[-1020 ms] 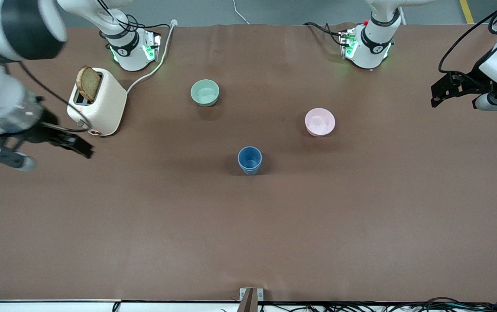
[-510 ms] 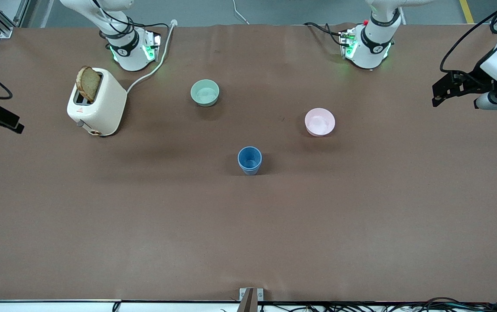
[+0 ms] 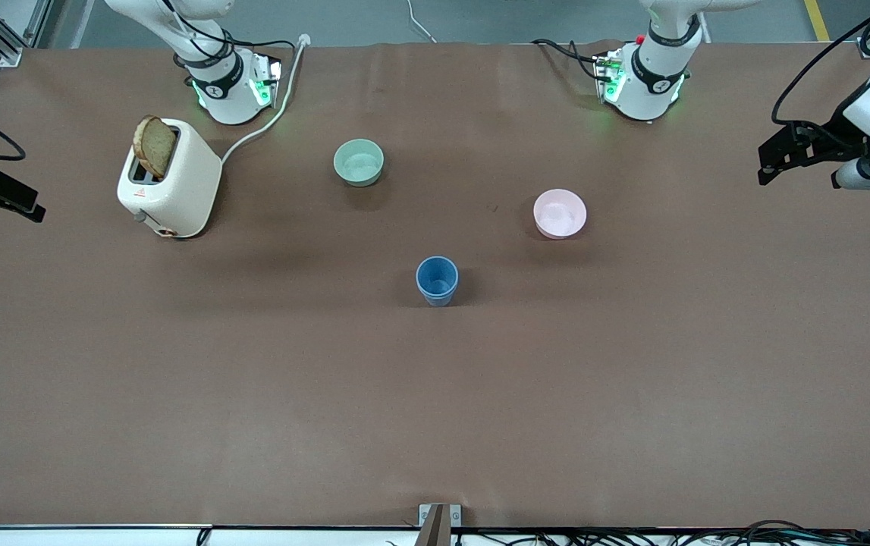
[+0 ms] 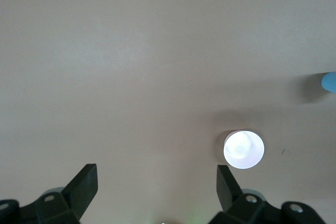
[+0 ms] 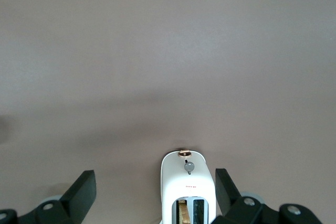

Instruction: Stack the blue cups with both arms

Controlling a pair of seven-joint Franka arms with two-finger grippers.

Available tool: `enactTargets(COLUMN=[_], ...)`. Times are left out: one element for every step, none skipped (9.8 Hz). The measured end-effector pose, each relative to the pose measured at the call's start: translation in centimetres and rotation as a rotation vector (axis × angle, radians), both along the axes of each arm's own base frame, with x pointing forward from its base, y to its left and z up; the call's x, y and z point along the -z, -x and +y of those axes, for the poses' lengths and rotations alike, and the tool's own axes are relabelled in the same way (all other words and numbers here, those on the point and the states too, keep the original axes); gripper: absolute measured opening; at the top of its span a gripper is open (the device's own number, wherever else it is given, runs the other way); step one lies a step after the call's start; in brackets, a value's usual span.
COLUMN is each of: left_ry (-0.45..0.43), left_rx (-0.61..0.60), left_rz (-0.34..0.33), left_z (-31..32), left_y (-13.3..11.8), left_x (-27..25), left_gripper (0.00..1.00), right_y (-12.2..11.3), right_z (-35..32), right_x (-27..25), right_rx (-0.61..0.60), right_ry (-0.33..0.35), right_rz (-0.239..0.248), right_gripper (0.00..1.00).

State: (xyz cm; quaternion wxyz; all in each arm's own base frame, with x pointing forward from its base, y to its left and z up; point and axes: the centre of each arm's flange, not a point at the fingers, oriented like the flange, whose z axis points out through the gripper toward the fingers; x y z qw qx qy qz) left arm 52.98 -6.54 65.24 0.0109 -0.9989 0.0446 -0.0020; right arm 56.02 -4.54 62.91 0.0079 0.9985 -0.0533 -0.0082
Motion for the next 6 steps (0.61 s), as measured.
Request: enactTargets(left_ry=[0.0,0.0,0.0,0.0,0.001,0.001], left_rx=[0.0,-0.001,-0.001,-0.001,-0.003,-0.004], left_rz=[-0.003,-0.004,-0.004,-0.005,-0.008,-0.014], left_z=[0.03,0.04,0.06,0.08,0.14,0.22], left_y=[0.0,0.0,0.0,0.0,-0.01,-0.01], left_x=[-0.14,-0.19,-0.21,-0.26,-0.43,-0.67], left_gripper=[1.0,1.0,1.0,1.0,1.0,1.0], right_y=[0.03,0.06,0.08,0.08,0.08,0.07], right_z=[-0.42,-0.81,-1.01,-1.03,-0.99,-0.97], right_x=[0.0,-0.01,0.0,-0.01,-0.01,0.0], right_rx=[0.003,0.001,0.002,0.002,0.001,0.0], right_ry=[-0.009,-0.015,-0.017,-0.018,-0.018,-0.018], right_rz=[-0.001,-0.002,-0.003,-0.003,-0.003,-0.003], right_gripper=[1.0,1.0,1.0,1.0,1.0,1.0])
